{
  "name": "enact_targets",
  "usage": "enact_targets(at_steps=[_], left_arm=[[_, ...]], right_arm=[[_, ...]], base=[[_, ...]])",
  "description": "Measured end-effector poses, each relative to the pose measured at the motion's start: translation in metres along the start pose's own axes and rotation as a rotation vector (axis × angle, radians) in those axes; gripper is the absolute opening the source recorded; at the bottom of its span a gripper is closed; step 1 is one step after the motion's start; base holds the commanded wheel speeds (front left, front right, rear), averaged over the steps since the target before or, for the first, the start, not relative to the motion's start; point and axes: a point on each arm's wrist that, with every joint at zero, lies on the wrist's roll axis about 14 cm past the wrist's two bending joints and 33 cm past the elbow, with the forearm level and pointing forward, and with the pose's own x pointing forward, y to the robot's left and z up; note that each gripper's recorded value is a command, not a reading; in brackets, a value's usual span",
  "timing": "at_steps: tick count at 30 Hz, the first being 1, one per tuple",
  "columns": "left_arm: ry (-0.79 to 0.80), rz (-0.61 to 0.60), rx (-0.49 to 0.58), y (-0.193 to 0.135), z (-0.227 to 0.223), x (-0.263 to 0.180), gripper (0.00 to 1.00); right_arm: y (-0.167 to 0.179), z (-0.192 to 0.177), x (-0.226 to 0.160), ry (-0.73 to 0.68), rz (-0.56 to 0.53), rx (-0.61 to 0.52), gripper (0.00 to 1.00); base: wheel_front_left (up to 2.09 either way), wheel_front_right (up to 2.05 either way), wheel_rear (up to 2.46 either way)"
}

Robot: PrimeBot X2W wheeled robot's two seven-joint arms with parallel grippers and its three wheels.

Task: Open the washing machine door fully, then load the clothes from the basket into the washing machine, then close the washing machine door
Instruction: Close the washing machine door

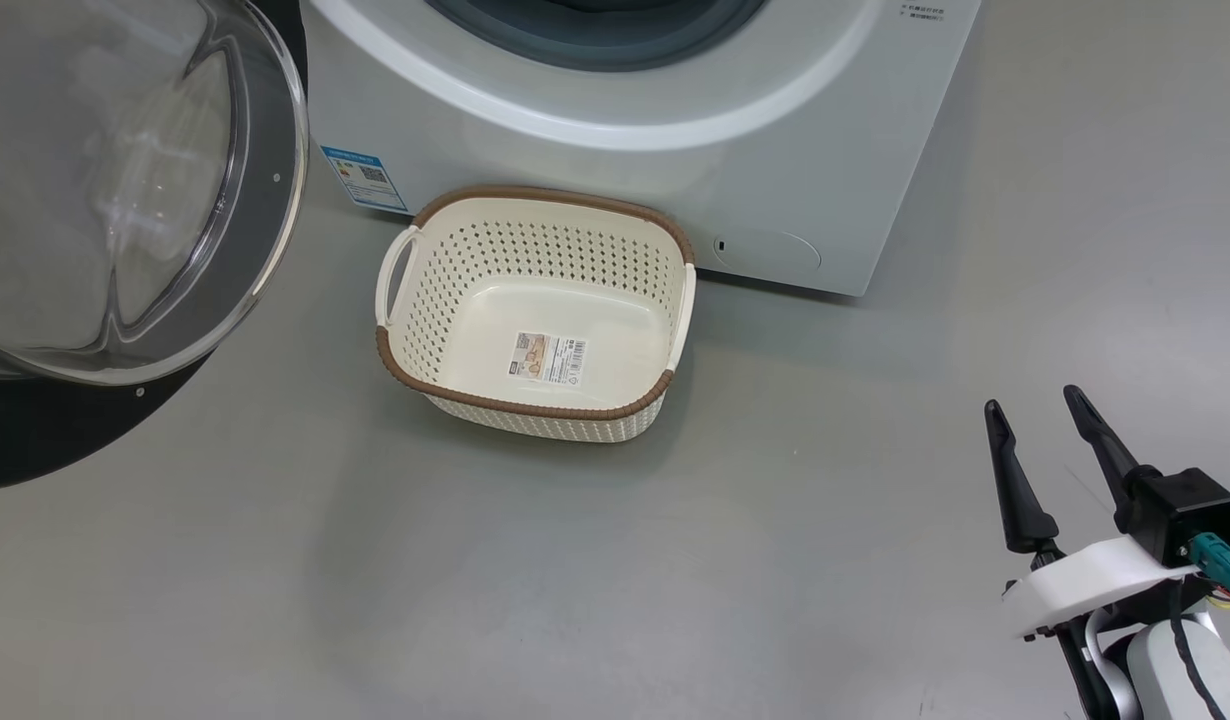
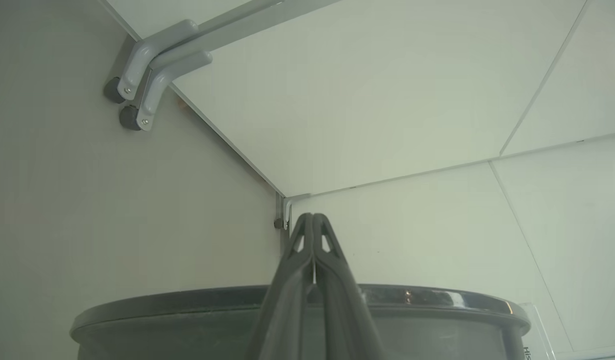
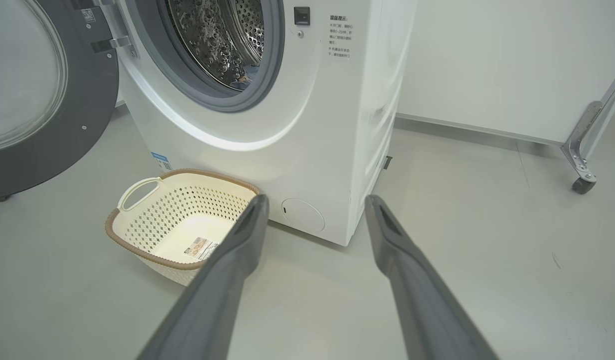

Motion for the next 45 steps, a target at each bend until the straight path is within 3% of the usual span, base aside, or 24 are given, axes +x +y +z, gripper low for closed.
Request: enact_targets(at_steps=[16, 45], left_arm=[[0.042, 0.036, 0.014, 0.010, -0.028, 0.013, 0.00], [0.200, 0.022, 0.033, 0.008, -0.042, 0.010, 0.00]], right_arm=[[-0.017, -0.008, -0.003, 0.027, -0.032, -0.004, 1.00], [-0.006, -0.010, 0.009, 0.031, 0.011, 0.009, 1.00]], base=[[0.00, 0.00, 0.00], [0.00, 0.00, 0.00]])
